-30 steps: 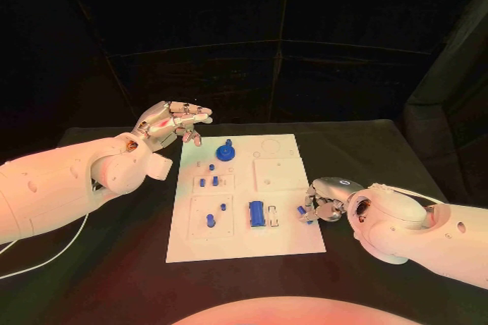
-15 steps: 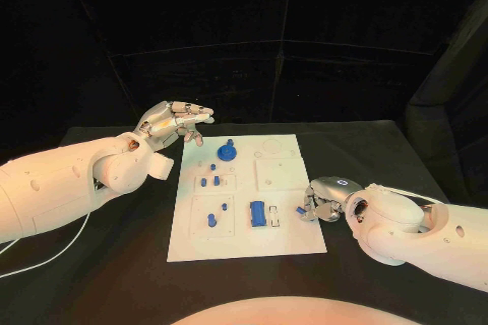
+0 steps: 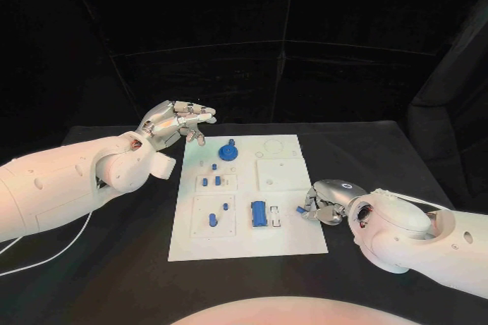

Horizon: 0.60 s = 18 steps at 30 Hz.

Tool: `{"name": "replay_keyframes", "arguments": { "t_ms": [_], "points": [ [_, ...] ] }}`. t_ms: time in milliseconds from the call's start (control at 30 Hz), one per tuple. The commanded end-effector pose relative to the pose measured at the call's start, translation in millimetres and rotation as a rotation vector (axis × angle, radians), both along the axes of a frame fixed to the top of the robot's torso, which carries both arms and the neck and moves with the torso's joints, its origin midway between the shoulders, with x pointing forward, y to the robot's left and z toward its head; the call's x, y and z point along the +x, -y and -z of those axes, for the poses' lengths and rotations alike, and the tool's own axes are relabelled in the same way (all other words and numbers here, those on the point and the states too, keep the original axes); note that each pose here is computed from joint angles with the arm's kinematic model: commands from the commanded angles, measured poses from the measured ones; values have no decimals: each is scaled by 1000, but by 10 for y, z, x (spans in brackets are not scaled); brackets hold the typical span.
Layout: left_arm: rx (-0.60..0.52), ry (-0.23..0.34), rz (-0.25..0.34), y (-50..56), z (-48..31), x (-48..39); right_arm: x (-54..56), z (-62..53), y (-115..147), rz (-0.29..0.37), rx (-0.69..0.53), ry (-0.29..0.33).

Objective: Assemble the parts on the task board

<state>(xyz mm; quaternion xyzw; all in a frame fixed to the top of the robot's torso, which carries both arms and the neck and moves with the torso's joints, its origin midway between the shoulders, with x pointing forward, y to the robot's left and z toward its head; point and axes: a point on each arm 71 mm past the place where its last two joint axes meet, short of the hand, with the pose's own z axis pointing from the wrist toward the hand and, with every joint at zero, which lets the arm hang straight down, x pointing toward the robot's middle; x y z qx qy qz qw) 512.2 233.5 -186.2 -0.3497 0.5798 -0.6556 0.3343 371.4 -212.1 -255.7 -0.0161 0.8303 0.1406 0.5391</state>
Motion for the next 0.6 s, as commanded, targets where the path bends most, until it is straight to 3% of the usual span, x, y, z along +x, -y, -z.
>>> {"name": "replay_keyframes", "arguments": {
  "t_ms": [33,167,600],
  "points": [
    [-4,5,14,13,-8,-5,-17,-75,-14,61,125,34],
    [-5,4,18,18,-9,-8,-43,-117,-42,80,199,43],
    [-14,-2,42,29,-12,-28,-47,7,-197,140,329,-157]
  ]
}}
